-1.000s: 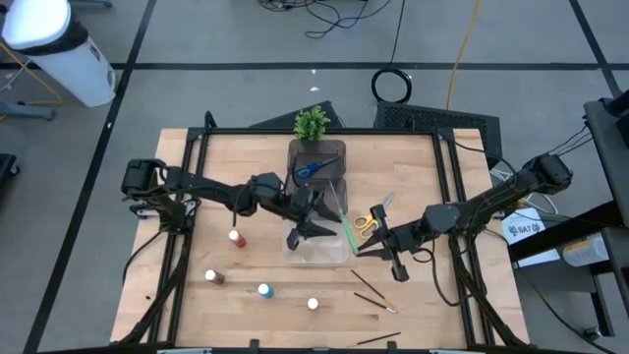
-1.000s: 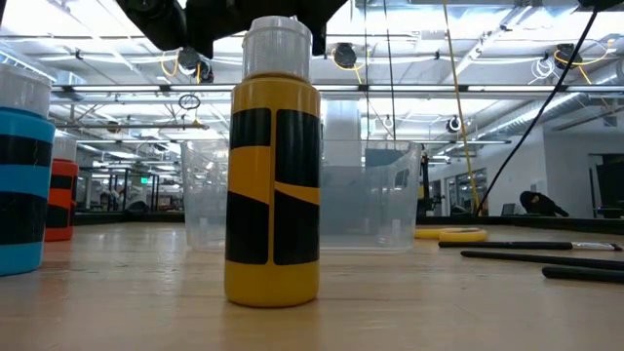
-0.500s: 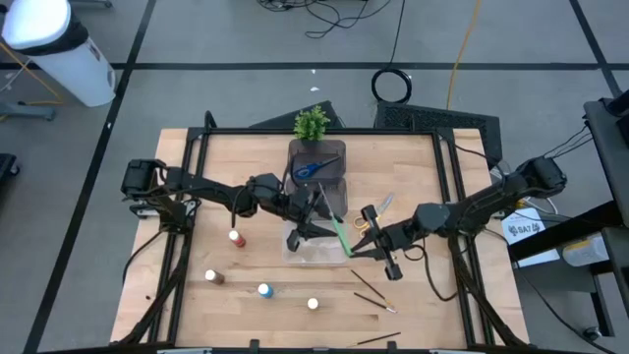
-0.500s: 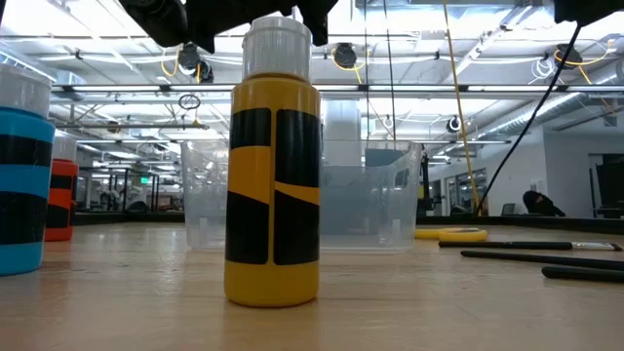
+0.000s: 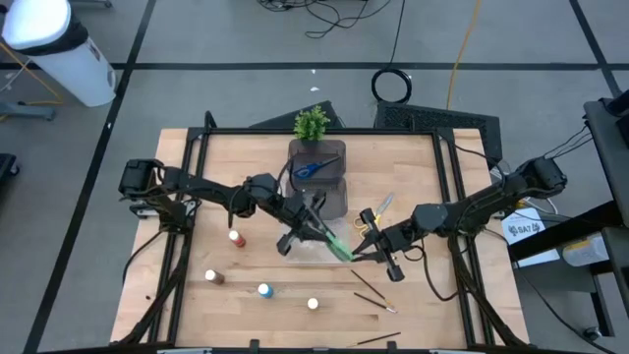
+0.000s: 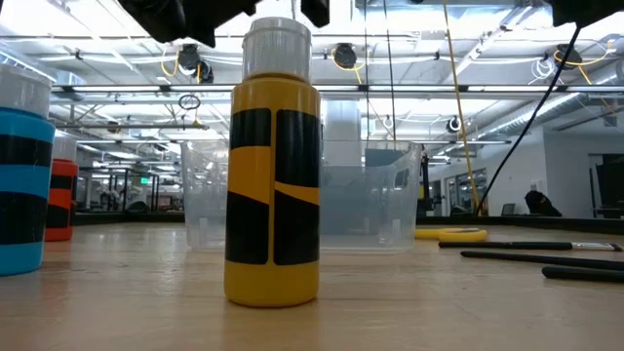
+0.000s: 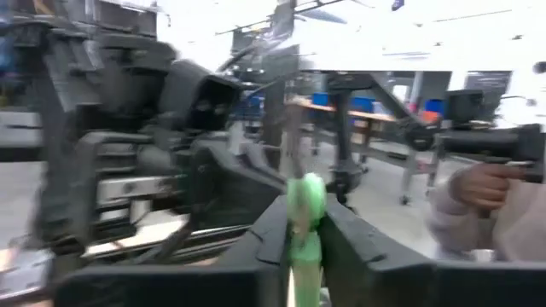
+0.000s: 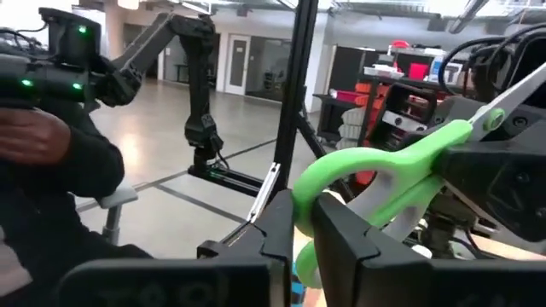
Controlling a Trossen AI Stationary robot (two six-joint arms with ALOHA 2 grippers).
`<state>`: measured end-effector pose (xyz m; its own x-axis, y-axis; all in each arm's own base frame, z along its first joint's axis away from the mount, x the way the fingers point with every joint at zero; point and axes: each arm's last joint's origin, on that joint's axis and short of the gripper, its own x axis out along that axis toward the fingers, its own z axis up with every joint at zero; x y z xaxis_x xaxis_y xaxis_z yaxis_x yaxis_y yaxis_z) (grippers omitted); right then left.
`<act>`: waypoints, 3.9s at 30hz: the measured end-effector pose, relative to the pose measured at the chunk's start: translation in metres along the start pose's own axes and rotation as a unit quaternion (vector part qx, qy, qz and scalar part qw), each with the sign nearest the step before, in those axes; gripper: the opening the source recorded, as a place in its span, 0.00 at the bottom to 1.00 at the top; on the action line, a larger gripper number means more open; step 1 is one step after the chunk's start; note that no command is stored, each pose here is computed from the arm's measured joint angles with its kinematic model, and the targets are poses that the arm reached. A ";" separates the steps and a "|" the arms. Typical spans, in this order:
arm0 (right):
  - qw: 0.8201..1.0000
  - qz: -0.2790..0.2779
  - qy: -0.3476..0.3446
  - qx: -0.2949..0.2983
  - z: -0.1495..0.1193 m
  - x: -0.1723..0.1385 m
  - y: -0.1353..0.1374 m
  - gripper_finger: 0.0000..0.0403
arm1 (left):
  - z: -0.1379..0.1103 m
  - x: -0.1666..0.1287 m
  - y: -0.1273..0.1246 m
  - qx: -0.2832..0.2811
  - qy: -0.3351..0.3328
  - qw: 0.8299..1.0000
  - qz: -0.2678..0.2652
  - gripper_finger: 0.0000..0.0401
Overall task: Pick & Place Paint Supplies
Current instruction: Put the green scissors into the top black bin, then put the yellow scissors into the top black bin
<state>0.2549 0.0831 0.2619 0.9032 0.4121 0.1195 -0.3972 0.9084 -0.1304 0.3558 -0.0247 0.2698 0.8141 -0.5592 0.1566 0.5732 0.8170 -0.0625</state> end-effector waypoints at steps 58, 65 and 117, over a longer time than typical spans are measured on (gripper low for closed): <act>0.832 -0.540 0.121 -0.029 -0.009 -0.022 -0.025 0.19 | -0.041 -0.057 0.125 0.005 0.450 0.619 0.643 0.13; 0.835 -0.534 0.127 -0.032 -0.010 -0.022 -0.022 0.18 | -0.047 -0.051 0.133 0.010 0.458 0.613 0.643 0.33; 0.799 -0.189 0.484 0.304 -0.131 -0.035 -0.027 0.35 | 0.020 -0.129 -0.028 0.018 0.113 0.910 0.399 0.47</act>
<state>0.2556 0.0348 0.1323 0.5633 0.1211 -0.8173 0.1932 0.9425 0.2728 0.2328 0.0280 0.2713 0.9706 0.2021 -0.1307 -0.2081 0.9775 -0.0340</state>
